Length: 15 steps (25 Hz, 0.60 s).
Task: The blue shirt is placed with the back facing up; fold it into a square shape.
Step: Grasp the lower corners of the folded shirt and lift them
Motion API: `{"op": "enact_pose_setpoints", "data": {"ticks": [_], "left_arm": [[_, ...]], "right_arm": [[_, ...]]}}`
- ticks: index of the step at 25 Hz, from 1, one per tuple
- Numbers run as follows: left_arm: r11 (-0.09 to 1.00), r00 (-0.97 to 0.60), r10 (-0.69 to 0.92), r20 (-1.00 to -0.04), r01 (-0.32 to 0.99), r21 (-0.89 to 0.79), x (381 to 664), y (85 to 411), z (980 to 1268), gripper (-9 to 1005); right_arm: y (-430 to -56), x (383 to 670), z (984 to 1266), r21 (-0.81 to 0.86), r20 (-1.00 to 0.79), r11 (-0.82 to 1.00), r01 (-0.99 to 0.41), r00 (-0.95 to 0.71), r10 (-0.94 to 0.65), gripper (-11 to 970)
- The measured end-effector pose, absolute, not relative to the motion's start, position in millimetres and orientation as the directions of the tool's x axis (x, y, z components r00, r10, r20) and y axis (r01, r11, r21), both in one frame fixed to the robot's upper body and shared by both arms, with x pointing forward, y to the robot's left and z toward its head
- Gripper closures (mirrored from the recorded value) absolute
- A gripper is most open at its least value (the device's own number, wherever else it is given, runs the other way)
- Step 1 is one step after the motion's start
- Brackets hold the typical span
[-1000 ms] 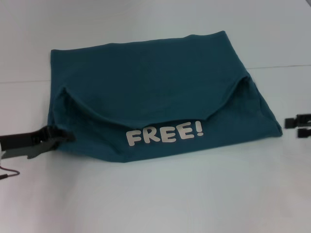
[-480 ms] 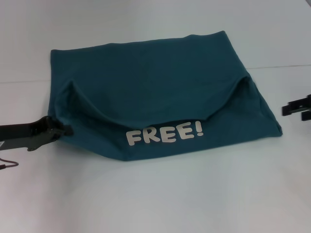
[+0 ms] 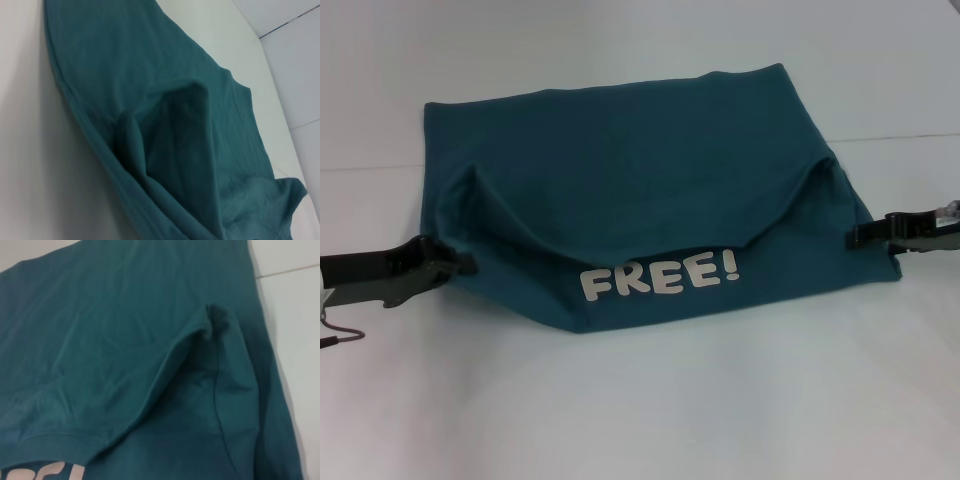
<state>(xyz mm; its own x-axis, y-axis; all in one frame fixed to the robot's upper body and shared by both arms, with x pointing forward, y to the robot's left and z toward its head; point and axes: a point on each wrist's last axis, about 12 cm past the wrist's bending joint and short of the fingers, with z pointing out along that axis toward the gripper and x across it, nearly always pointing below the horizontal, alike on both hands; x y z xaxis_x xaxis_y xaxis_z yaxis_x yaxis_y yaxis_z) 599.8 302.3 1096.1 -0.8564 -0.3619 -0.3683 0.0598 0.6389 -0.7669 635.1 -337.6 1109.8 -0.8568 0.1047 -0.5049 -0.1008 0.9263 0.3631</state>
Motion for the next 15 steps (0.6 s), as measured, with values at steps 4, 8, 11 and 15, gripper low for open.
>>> {"op": "enact_pose_setpoints", "data": {"ticks": [4, 8, 11, 15], "left_arm": [[0.638, -0.855, -0.362, -0.37, 0.062, -0.768, 600, 302, 1096, 965], [0.639, -0.854, -0.363, -0.373, 0.062, -0.766, 600, 302, 1096, 965], [0.64, -0.853, -0.365, -0.374, 0.062, -0.766, 600, 302, 1096, 965], [0.64, -0.852, -0.364, -0.375, 0.063, -0.765, 601, 302, 1097, 965]], "right_arm": [[-328, 636, 1102, 0.341, -0.504, 0.933, -0.114, -0.86, 0.079, 260], [-322, 637, 1097, 0.325, -0.503, 0.938, -0.122, -0.862, 0.062, 277], [-318, 638, 1096, 0.324, -0.5, 0.937, -0.129, -0.864, 0.054, 289], [-316, 640, 1098, 0.336, -0.501, 0.933, -0.127, -0.863, 0.063, 305]]}}
